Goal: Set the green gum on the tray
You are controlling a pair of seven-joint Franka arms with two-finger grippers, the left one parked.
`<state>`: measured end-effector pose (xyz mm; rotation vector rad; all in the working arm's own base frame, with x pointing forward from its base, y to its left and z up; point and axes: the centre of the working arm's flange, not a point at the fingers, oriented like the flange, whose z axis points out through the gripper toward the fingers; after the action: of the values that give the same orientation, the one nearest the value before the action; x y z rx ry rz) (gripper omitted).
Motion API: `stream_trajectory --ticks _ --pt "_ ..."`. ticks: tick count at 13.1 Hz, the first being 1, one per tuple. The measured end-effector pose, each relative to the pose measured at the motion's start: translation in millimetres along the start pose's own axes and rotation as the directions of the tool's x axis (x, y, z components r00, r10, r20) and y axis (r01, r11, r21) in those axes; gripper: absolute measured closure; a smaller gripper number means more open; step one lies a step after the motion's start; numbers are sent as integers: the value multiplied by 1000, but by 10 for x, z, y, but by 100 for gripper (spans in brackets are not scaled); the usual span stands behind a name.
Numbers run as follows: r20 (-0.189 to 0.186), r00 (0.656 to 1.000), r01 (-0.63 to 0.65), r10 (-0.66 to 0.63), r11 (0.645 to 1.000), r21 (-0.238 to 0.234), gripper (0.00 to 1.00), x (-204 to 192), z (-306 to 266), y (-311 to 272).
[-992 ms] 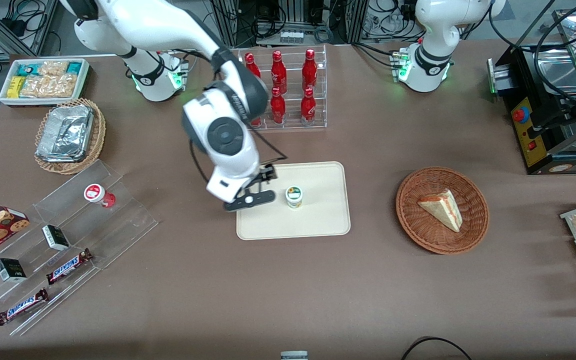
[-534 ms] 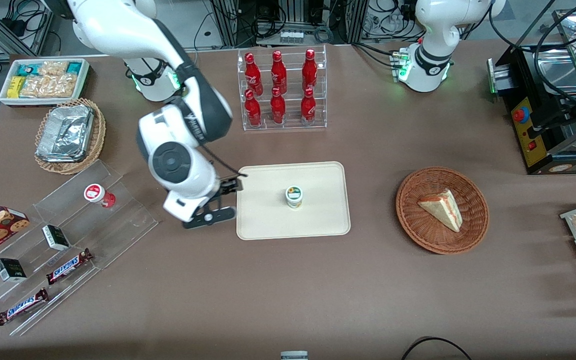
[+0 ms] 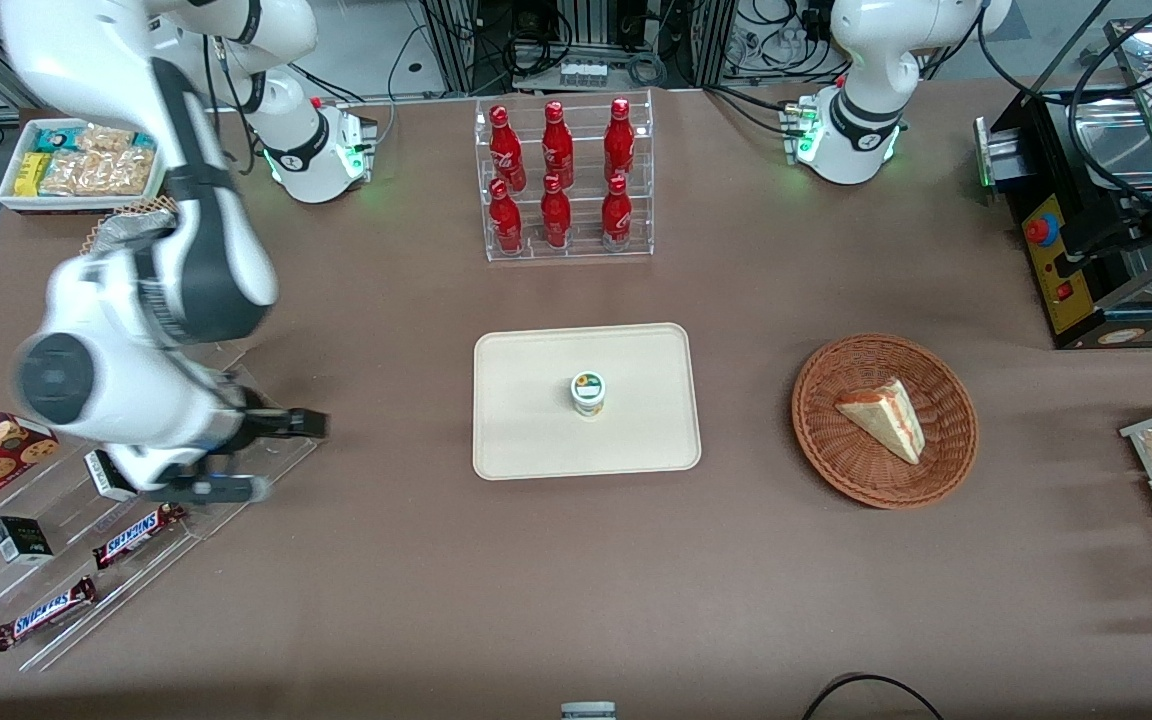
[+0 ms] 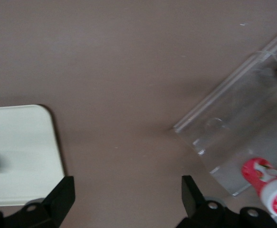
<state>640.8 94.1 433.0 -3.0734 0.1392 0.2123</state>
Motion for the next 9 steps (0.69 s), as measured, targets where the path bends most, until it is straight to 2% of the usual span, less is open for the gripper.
stream_trajectory --ticks 3,4,6,9 --pt "-10 1000 -25 26 998 51 0 -112 -219 617" --pt "-26 1000 -1 2 999 49 0 -160 -322 743" --pt "-40 999 36 -36 999 17 0 -304 -549 873" --pt "-19 998 61 -61 998 3 0 -637 -917 948"
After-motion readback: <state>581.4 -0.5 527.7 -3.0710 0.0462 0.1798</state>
